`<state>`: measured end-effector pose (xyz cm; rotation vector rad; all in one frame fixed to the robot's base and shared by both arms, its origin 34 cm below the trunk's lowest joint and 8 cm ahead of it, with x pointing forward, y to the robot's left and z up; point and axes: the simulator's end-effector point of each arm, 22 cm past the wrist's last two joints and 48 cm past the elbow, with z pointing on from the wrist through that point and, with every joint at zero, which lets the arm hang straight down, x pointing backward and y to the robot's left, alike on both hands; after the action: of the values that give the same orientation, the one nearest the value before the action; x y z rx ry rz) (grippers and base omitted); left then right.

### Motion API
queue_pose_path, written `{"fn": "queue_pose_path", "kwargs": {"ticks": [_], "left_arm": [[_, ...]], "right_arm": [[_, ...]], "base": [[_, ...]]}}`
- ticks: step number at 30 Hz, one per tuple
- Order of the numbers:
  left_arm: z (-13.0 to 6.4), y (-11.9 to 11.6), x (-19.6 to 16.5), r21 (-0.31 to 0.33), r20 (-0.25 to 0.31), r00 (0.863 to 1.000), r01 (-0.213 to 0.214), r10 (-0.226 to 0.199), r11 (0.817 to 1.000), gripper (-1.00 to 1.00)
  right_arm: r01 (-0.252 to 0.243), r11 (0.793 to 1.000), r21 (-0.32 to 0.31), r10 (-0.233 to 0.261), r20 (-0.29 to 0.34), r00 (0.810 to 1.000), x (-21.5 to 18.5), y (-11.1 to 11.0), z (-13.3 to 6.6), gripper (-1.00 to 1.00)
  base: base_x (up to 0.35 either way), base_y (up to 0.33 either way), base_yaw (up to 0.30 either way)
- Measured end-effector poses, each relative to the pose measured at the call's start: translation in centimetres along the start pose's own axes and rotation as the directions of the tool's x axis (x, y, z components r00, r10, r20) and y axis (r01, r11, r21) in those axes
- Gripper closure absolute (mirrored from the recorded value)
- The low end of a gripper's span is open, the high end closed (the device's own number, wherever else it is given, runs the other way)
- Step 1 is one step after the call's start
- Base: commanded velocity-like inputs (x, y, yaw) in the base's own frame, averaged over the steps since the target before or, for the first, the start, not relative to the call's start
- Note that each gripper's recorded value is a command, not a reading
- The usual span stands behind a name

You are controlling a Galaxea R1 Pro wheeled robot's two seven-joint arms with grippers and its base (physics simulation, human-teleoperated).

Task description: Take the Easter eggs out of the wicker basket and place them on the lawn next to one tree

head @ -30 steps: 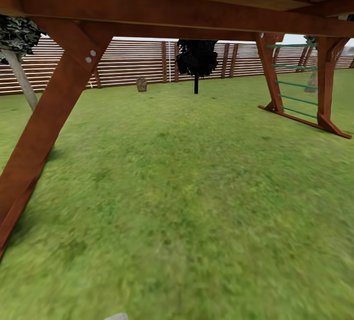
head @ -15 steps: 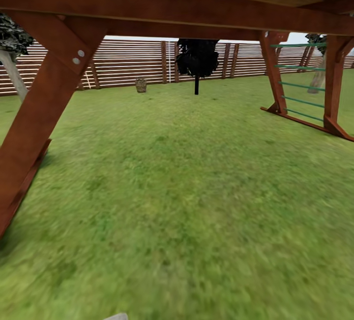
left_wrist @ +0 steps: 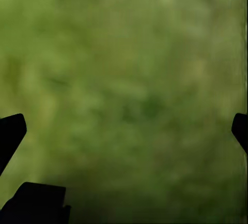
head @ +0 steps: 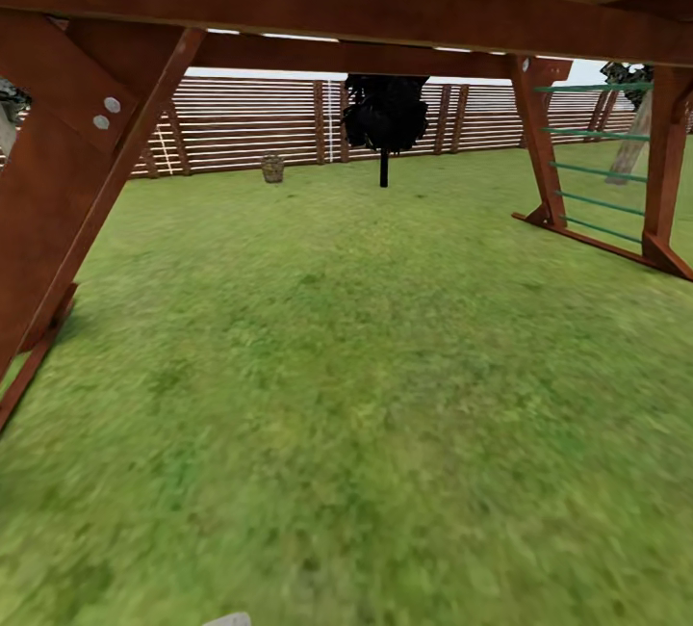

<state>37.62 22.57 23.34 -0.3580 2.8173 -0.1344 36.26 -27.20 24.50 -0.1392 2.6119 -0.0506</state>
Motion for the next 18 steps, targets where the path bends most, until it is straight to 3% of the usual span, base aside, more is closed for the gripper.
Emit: {"fn": "queue_pose_path", "kwargs": {"ticks": [5, 18], "left_arm": [[0.00, 0.01, 0.00, 0.000, 0.000, 1.000, 0.000, 0.000, 1.000, -1.00], [0.00, 0.02, 0.00, 0.000, 0.000, 1.000, 0.000, 0.000, 1.000, -1.00]], "right_arm": [[0.000, 1.000, 0.000, 0.000, 0.000, 1.000, -0.01, 0.00, 0.00, -1.00], [0.001, 1.000, 0.000, -0.001, 0.001, 1.000, -0.06, 0.01, 0.01, -1.00]], "base": [[0.323, -0.118, 0.127], [0.323, -0.118, 0.280]]}}
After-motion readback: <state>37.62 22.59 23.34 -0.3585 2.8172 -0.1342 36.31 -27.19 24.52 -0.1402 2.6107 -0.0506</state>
